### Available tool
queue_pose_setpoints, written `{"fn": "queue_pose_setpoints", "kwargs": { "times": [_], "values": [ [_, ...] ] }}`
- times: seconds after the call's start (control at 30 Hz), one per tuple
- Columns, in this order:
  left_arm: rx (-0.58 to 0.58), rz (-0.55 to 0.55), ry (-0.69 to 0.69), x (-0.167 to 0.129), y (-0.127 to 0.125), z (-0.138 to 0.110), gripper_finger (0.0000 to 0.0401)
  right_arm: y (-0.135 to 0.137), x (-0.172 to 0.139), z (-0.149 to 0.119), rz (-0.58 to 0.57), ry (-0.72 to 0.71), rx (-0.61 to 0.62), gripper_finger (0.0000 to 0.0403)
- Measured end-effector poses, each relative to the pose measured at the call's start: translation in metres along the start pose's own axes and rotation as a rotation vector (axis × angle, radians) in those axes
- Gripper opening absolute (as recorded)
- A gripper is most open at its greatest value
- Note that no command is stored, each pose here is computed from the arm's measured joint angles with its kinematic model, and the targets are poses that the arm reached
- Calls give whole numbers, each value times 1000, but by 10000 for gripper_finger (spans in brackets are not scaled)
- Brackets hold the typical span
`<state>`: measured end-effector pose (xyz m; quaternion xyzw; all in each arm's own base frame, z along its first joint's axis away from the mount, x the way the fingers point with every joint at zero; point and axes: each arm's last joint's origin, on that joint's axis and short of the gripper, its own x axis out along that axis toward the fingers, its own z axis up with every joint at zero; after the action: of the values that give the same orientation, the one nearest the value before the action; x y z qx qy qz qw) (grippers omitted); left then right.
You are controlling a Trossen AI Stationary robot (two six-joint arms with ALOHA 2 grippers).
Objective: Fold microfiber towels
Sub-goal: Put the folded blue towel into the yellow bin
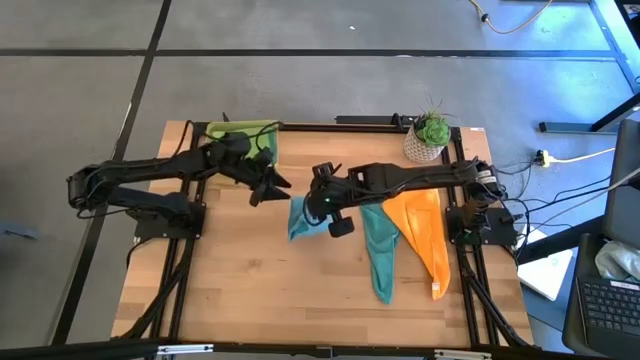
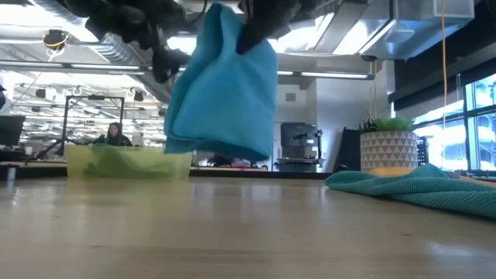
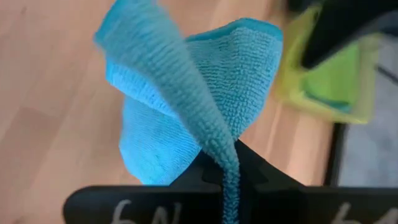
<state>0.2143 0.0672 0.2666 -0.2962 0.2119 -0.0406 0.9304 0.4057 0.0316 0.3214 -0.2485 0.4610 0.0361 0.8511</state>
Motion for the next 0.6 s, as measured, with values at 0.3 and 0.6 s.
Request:
{"fn": "queue_pose_setpoints", "kwargs": {
  "times": [0.3,0.6],
  "values": [
    [-8,-181,-55,1,-4,13,252,-9,-20,13,-20,-82,-30,4],
    [-67,-251,-48,22,-14,11,252,-19,-20,9,-30,-74,91,8]
  ]
}}
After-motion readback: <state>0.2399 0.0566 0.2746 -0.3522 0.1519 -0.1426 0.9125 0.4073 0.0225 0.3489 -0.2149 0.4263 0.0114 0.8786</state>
